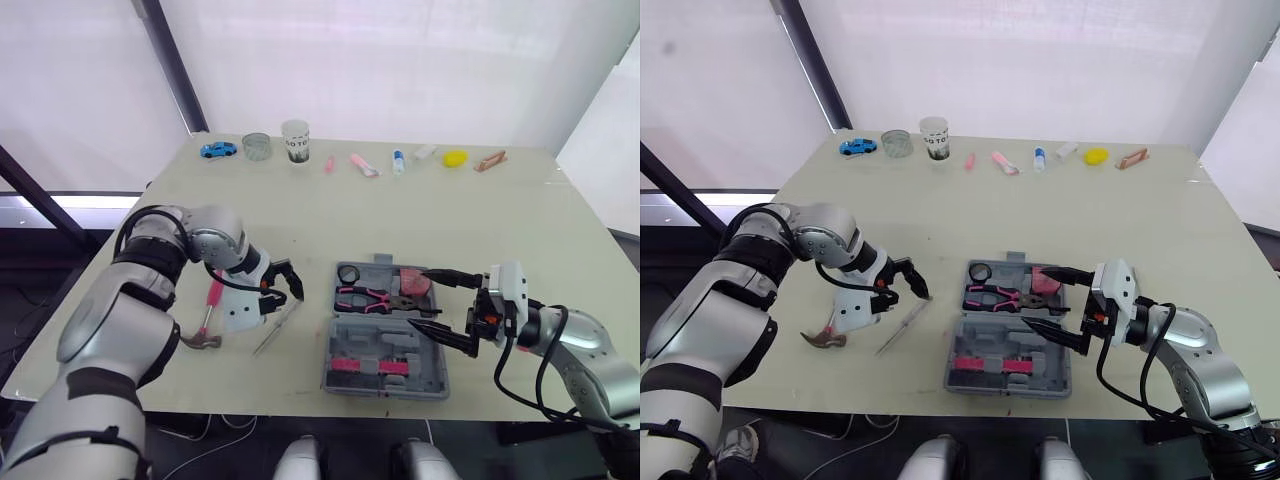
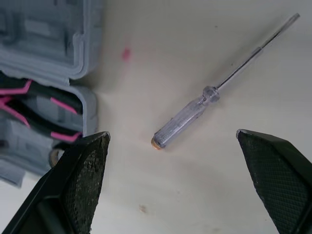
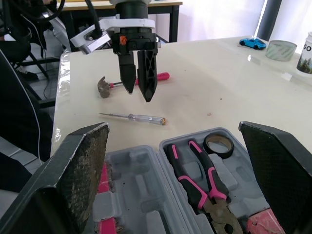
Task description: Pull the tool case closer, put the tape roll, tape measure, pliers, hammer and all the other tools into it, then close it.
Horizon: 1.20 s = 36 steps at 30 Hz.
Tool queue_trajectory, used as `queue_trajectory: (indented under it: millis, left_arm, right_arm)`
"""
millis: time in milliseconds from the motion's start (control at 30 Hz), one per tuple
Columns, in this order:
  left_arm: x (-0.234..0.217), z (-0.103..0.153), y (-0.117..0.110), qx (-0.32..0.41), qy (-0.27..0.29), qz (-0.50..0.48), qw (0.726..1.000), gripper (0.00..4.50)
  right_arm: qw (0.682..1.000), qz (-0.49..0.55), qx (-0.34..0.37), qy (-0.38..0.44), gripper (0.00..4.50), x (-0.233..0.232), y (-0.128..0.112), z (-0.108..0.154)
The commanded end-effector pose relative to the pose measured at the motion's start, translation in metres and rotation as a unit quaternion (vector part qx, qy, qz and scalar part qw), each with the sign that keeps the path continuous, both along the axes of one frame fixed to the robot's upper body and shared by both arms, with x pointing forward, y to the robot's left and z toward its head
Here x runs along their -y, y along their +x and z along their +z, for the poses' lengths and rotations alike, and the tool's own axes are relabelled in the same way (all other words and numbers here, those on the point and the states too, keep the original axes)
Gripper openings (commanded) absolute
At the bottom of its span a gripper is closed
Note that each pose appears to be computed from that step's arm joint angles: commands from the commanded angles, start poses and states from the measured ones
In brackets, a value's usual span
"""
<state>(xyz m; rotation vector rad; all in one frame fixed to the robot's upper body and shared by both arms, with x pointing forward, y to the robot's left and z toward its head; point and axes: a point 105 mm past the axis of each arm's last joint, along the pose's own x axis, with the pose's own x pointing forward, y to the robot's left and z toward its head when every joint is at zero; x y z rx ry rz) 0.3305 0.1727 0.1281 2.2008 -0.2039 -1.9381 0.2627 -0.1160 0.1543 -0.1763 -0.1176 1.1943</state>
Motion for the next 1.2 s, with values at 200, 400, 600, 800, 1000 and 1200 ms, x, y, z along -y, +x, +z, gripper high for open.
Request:
queue_trajectory:
  millis: [200, 400, 600, 800, 1000, 1200]
  left_arm:
    - [0.011, 0.001, 0.004, 0.021, 0.063, -0.086, 0.994, 4.43]
    - [0.018, -0.015, 0.007, 0.026, 0.062, -0.106, 0.992, 4.43]
    - [0.010, -0.034, 0.015, 0.042, 0.075, -0.112, 0.990, 4.43]
    - [-0.001, -0.064, 0.013, 0.033, 0.078, -0.114, 0.990, 2.62]
    - [-0.006, -0.077, 0.006, 0.018, 0.058, -0.098, 0.993, 0.03]
    - [-0.014, -0.072, 0.001, 0.011, 0.028, -0.049, 0.998, 0.03]
  right_arm:
    - [1.000, -0.003, 0.024, -0.001, 4.50, 0.005, 0.001, 0.012]
    - [1.000, -0.002, 0.026, -0.005, 4.50, 0.006, 0.001, 0.015]
    - [1.000, -0.003, 0.028, -0.009, 4.50, 0.007, 0.003, 0.017]
    - [0.999, -0.007, 0.030, -0.011, 4.50, 0.009, 0.003, 0.018]
    - [0.999, -0.006, 0.029, -0.012, 4.50, 0.008, 0.003, 0.017]
    - [0.999, -0.003, 0.030, -0.012, 4.50, 0.007, 0.004, 0.017]
